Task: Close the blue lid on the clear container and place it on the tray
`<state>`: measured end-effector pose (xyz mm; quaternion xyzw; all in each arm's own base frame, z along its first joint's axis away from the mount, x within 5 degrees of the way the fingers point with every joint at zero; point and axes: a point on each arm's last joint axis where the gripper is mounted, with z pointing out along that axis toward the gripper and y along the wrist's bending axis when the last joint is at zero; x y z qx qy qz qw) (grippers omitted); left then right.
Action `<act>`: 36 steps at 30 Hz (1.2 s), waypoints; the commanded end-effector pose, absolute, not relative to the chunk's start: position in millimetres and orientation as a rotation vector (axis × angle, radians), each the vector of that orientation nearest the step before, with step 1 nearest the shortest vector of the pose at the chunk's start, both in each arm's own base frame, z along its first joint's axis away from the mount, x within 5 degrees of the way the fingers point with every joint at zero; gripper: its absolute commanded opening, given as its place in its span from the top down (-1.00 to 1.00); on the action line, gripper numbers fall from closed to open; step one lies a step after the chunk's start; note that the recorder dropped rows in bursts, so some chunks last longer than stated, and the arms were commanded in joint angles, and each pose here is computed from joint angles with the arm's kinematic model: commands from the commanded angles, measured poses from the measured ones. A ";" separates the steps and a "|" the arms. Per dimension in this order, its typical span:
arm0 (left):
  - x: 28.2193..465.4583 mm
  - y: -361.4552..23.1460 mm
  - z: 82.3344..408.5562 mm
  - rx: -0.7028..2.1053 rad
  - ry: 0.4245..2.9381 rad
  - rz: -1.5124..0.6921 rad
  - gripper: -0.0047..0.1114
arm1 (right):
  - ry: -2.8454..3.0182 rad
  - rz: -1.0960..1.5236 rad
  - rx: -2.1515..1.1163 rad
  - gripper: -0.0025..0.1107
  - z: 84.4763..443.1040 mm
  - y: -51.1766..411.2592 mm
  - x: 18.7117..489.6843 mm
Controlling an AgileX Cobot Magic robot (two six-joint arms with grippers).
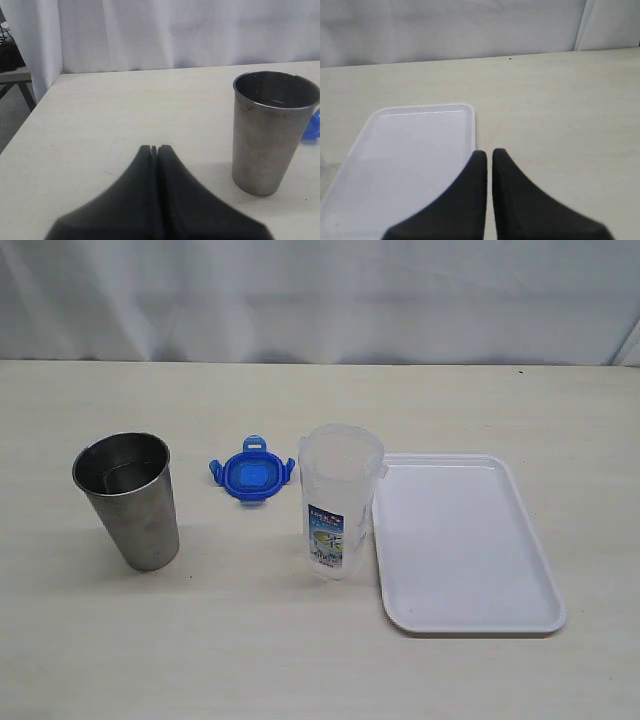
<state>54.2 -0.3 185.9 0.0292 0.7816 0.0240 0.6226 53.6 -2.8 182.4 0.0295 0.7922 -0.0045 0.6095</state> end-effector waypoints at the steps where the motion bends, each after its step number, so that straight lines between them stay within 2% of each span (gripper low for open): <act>1: 54.5 0.7 186.6 0.084 1.776 0.086 0.92 | 1.824 -0.011 0.066 0.88 182.4 -2.7 53.5; 14: 56.1 0.7 213.8 0.020 1.477 0.043 0.92 | 1.824 -0.011 0.066 0.88 182.4 -2.7 53.5; 20: 49.9 2.3 239.2 -0.003 1.189 0.052 0.92 | 1.824 -0.011 0.066 0.88 182.4 -2.7 53.5; 28: 36.5 2.2 262.2 -0.139 0.886 -0.222 0.92 | 1.824 -0.011 0.066 0.88 182.4 -2.7 53.5; 31: 37.2 -1.5 268.3 -0.090 0.873 -0.222 0.92 | 1.824 -0.011 0.066 0.88 182.4 -2.7 53.5; 36: 63.1 -10.3 280.0 0.020 1.025 -0.203 0.88 | 1.824 -0.011 0.066 0.88 182.4 -2.7 53.5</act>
